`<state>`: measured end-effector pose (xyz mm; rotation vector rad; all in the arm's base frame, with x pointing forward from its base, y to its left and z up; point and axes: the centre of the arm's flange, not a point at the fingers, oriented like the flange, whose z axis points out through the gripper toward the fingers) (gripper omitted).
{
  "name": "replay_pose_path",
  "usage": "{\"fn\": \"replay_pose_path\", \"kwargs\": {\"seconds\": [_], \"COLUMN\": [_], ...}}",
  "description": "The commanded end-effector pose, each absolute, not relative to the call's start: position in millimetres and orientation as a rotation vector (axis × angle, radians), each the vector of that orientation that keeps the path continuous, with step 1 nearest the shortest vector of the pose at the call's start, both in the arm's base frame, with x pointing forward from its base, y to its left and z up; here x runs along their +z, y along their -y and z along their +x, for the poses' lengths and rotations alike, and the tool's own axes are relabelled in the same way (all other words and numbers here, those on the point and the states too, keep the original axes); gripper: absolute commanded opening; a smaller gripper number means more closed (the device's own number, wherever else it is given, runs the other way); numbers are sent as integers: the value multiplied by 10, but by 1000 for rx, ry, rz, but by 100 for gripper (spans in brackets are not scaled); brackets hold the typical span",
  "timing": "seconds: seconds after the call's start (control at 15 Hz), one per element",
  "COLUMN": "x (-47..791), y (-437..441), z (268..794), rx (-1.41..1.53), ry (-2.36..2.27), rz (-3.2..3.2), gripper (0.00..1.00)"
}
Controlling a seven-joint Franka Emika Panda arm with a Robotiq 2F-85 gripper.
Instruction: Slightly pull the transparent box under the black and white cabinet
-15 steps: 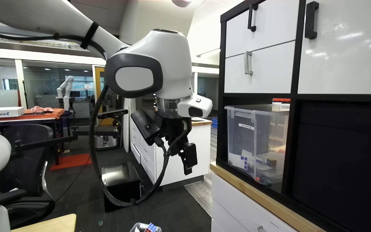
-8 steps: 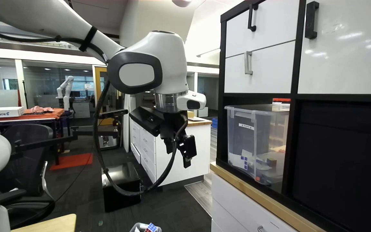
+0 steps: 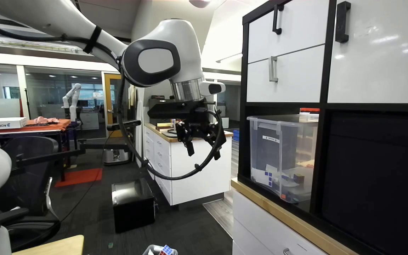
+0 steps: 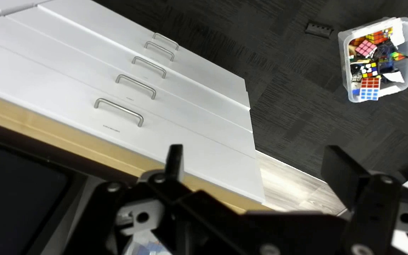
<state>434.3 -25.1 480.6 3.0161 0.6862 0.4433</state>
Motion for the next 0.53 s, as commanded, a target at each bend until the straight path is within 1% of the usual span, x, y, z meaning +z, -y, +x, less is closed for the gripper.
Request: {"fn": "replay_pose_path", "kwargs": {"seconds": [0.0, 0.33, 0.47], "x": [5063, 5205, 5156], "y": [208, 85, 90], "z": [4400, 4504, 4480], "rx": [533, 624, 588], "ry": [-864, -983, -953], "rz": [2907, 2818, 2852], "gripper": [100, 100, 100]}}
